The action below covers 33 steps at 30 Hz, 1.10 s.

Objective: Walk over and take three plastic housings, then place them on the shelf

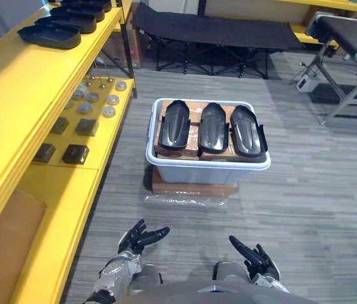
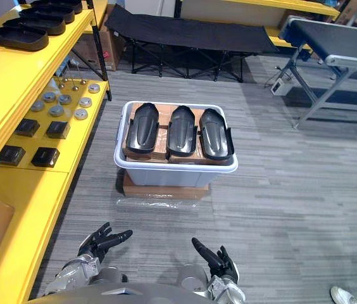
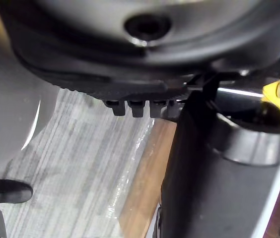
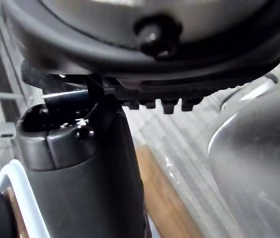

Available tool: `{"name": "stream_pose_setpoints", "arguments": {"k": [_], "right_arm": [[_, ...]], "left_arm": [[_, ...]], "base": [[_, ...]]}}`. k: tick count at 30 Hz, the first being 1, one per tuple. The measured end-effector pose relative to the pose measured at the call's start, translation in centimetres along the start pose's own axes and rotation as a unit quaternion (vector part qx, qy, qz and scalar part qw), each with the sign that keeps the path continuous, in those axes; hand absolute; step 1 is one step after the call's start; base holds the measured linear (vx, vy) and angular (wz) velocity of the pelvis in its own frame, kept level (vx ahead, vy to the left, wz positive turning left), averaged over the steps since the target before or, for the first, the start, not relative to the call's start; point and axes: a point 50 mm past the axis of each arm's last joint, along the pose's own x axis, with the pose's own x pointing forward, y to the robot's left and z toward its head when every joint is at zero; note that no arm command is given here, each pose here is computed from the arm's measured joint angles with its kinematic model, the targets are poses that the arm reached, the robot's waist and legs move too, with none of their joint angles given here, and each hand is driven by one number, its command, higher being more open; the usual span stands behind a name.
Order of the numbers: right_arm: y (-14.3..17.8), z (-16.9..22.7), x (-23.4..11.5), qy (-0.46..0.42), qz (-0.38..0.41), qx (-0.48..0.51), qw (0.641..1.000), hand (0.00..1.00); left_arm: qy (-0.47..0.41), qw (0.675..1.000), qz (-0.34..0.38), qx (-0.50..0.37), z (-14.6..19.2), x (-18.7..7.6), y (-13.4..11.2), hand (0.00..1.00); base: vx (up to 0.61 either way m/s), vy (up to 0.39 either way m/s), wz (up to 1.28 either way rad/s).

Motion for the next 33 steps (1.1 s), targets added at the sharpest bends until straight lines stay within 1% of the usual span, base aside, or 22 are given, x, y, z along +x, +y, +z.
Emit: {"name": "stream_pose_setpoints", "arguments": {"k": [3, 4, 5, 6, 8, 9, 12, 13, 17, 21, 22, 23, 33], "right_arm": [[0.0, -0.1, 0.0, 0.008, 0.012, -0.021, 1.000, 1.00], [0.4, 1.0, 0.5, -0.004, 0.021, -0.029, 0.999, 1.00], [0.4, 1.5, 0.6, -0.009, 0.023, -0.031, 0.999, 1.00], [0.0, 1.9, 0.7, -0.013, 0.022, -0.037, 0.999, 1.00], [-0.5, 2.2, 0.7, -0.011, 0.018, -0.043, 0.999, 1.00], [-0.5, 2.3, 0.7, -0.012, 0.019, -0.046, 0.999, 1.00], [-0.8, 4.2, 1.1, -0.042, 0.015, -0.028, 0.999, 1.00], [-0.1, 5.0, 1.4, -0.055, 0.022, -0.016, 0.998, 1.00], [2.3, 5.0, 1.8, -0.067, 0.050, -0.007, 0.996, 1.00], [3.6, 3.9, 1.6, -0.066, 0.073, -0.008, 0.995, 1.00], [3.9, 3.6, 1.5, -0.064, 0.077, -0.010, 0.995, 1.00], [4.6, 2.5, 1.3, -0.042, 0.091, -0.038, 0.994, 1.00], [4.6, 2.3, 1.4, -0.032, 0.090, -0.037, 0.995, 1.00]], "left_arm": [[0.002, 1.000, 0.005, -0.019, -0.1, -0.2, 0.4, 1.00], [0.000, 0.999, 0.004, -0.044, -0.1, -0.2, 0.0, 1.00], [0.001, 0.999, -0.001, -0.054, -0.3, -0.1, -0.5, 1.00], [0.006, 0.997, -0.010, -0.078, -0.8, -0.1, -1.5, 1.00], [0.000, 0.996, -0.029, -0.083, -0.5, 0.1, -2.9, 1.00], [-0.003, 0.996, -0.034, -0.084, -0.3, 0.2, -3.2, 1.00], [-0.009, 0.995, -0.057, -0.087, -0.2, 0.1, -4.7, 1.00], [-0.015, 0.995, -0.060, -0.083, 0.1, 0.1, -4.8, 1.00], [-0.019, 0.997, -0.058, -0.047, 0.7, 0.4, -4.3, 1.00], [-0.013, 0.999, -0.036, -0.033, 0.6, 0.4, -2.6, 1.00], [-0.010, 0.999, -0.024, -0.032, 0.6, 0.4, -1.9, 1.00], [-0.001, 0.997, 0.027, -0.070, -0.3, 0.1, 0.6, 1.00], [0.001, 0.997, 0.037, -0.064, -0.4, 0.1, 0.7, 1.00]], "base": [[0.15, -0.342, 0.26], [0.14, -0.285, 0.01], [0.15, -0.343, 0.15], [0.13, -0.291, 0.23], [0.12, -0.253, 0.33], [0.09, -0.133, 0.12], [0.03, 0.005, -0.18], [0.01, 0.103, -0.26], [0.00, 0.126, -0.16], [0.00, 0.114, -0.24], [-0.01, 0.031, -0.17], [0.01, 0.017, -0.10], [0.05, -0.003, -0.11]]}}
